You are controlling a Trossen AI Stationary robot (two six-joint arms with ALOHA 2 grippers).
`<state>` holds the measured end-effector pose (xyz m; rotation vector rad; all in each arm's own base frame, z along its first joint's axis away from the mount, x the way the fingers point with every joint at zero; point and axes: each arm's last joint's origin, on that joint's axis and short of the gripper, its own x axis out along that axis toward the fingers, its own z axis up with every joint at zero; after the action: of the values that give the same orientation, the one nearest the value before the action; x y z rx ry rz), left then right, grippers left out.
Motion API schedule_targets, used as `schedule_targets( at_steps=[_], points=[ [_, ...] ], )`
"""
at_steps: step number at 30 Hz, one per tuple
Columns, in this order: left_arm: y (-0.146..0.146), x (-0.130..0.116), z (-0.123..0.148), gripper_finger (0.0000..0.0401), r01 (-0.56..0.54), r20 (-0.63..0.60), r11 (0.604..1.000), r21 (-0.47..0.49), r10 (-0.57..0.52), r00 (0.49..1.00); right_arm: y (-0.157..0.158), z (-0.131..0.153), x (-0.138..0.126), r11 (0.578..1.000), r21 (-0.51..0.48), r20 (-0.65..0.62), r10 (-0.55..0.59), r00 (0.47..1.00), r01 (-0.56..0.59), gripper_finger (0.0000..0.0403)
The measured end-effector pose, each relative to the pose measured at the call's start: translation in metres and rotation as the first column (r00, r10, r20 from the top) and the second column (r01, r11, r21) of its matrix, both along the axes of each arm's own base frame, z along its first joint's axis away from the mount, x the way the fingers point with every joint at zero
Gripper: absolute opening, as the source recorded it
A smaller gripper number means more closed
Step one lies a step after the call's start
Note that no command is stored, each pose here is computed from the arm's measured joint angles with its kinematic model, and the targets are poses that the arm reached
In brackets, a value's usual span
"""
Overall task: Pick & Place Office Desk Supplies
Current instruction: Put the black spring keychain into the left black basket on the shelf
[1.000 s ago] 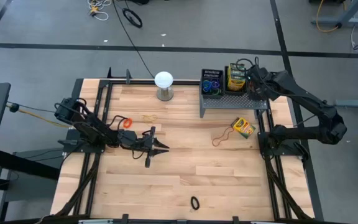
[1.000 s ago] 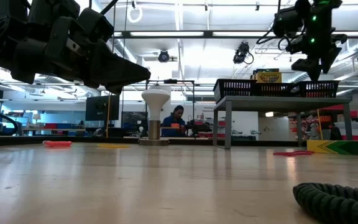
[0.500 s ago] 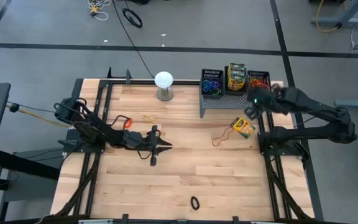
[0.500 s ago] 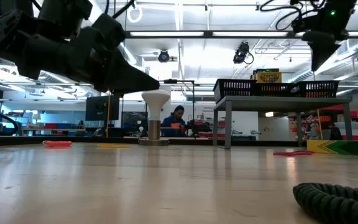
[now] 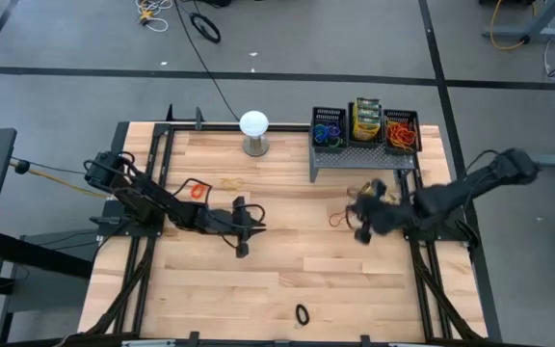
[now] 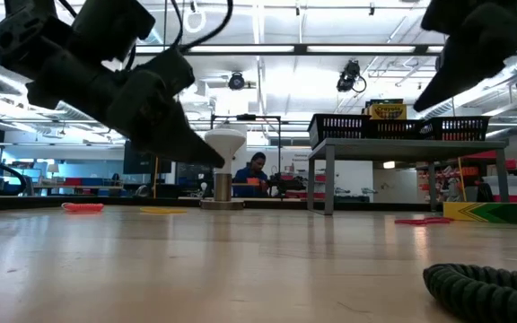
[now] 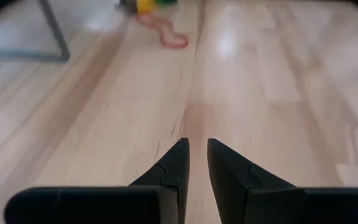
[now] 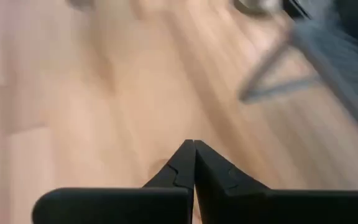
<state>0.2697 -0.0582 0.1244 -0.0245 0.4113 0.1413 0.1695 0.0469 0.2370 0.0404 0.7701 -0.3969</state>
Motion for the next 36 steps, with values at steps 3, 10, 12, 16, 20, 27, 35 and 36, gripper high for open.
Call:
schedule_targets(
  at_steps=[3, 10, 12, 16, 20, 27, 35, 36],
  points=[
    [0.001, -0.001, -0.003, 0.0063, -0.032, -0.031, 0.999, -0.038, 0.031, 0.999, 0.023, -0.015, 0.005, 0.994, -0.039, 0.081, 0.106, 0.991, -0.103, 0.0004],
    [0.002, -0.003, -0.006, 0.0063, -0.076, -0.061, 0.995, -0.063, 0.072, 0.996, 0.055, -0.052, 0.004, 0.964, -0.061, 0.109, 0.264, 0.958, -0.258, 0.0014],
    [0.001, -0.003, -0.007, 0.0063, -0.075, -0.059, 0.995, -0.063, 0.072, 0.996, 0.055, -0.062, 0.002, 0.971, -0.048, 0.077, 0.239, 0.968, -0.236, 0.0019],
    [0.001, -0.001, -0.01, 0.0063, -0.069, -0.052, 0.996, -0.064, 0.065, 0.996, 0.051, -0.076, 0.004, 0.983, -0.035, 0.031, 0.181, 0.983, -0.179, 0.0033],
    [-0.001, 0.002, -0.019, 0.0063, -0.053, -0.052, 0.996, -0.069, 0.049, 0.997, 0.061, -0.083, 0.019, 0.971, 0.058, 0.083, 0.226, 0.971, -0.231, 0.0056],
    [-0.006, 0.006, -0.038, 0.0063, -0.023, -0.043, 0.998, -0.063, 0.02, 0.999, 0.111, -0.096, 0.054, 0.851, 0.097, 0.131, 0.502, 0.855, -0.515, 0.0113],
    [-0.006, 0.006, -0.042, 0.0063, -0.021, -0.04, 0.998, -0.063, 0.019, 0.999, 0.164, -0.107, 0.085, 0.627, 0.001, -0.063, 0.777, 0.626, -0.779, 0.0167],
    [-0.006, 0.007, -0.041, 0.0063, -0.021, -0.034, 0.998, -0.064, 0.019, 0.999, 0.169, -0.107, 0.089, 0.607, 0.022, -0.068, 0.793, 0.605, -0.794, 0.0168]
  ],
)
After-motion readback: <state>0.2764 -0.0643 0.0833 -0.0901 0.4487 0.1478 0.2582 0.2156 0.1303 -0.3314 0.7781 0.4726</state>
